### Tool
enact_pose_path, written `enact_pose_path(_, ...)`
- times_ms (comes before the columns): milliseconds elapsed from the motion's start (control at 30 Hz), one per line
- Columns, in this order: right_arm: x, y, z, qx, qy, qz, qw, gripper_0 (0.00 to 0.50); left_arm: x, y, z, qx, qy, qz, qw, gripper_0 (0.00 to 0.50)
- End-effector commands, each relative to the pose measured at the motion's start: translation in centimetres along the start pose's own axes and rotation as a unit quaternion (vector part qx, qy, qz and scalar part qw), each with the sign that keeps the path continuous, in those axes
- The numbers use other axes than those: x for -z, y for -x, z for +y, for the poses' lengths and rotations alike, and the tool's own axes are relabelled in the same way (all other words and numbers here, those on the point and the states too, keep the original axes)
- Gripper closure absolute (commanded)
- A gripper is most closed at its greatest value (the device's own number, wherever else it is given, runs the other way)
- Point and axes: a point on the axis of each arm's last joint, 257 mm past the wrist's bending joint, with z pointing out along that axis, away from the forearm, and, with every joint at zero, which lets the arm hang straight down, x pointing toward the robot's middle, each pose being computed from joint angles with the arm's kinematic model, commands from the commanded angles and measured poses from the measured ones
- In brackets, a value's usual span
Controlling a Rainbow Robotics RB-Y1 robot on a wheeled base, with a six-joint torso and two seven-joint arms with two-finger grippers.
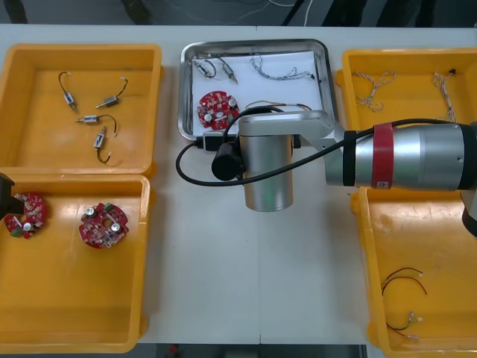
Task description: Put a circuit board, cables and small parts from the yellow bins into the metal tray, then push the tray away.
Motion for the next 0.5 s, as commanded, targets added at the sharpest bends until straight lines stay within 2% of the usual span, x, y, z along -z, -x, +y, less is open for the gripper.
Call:
enact_pose_path(33, 1.45, 2.91, -4.19, 0.014, -0.033, -0.028, 0.999, 0.500, 0.47, 0.34, 0.05, -0.020, -0.002, -0.017, 0.9996, 0.000)
enact_pose_path(167, 1.45, 2.95, -4.19, 0.017, -0.033, -0.029, 0.999, 0.493, 0.47, 0.34, 0.05, -0.020, -0.002, -0.017, 0.9996, 0.000)
enact_pose_path(200, 1.45, 2.95, -4.19, 0.018, -0.033, -0.029, 0.999, 0.385, 0.47, 0.34, 0.05, -0.020, -0.002, -0.017, 0.9996, 0.000)
enact_pose_path(233, 1.48, 3.01, -4.17, 0.019, -0.033, -0.029, 0.999, 0.329, 0.47, 0.34, 0.05, -0.020, -0.002, -0.017, 0.9996, 0.000)
enact_pose_path(267, 1.52, 3.06, -4.15, 0.020, -0.033, -0.030, 0.999, 0.208, 0.47, 0.34, 0.05, -0.020, -0.002, -0.017, 0.9996, 0.000)
enact_pose_path(300, 1.66, 3.27, -4.06, 0.021, -0.032, -0.033, 0.999, 0.120, 0.47, 0.34, 0.05, -0.020, -0.002, -0.017, 0.9996, 0.000)
enact_pose_path(400, 1.67, 3.29, -4.11, 0.019, -0.033, -0.033, 0.999, 0.009, 0.47, 0.34, 0.05, -0.020, -0.002, -0.017, 0.9996, 0.000)
enact_pose_path(500, 1.74, 3.38, -4.19, 0.019, -0.033, -0.034, 0.999, 0.000, 0.47, 0.34, 0.05, -0.020, -0.002, -0.017, 0.9996, 0.000)
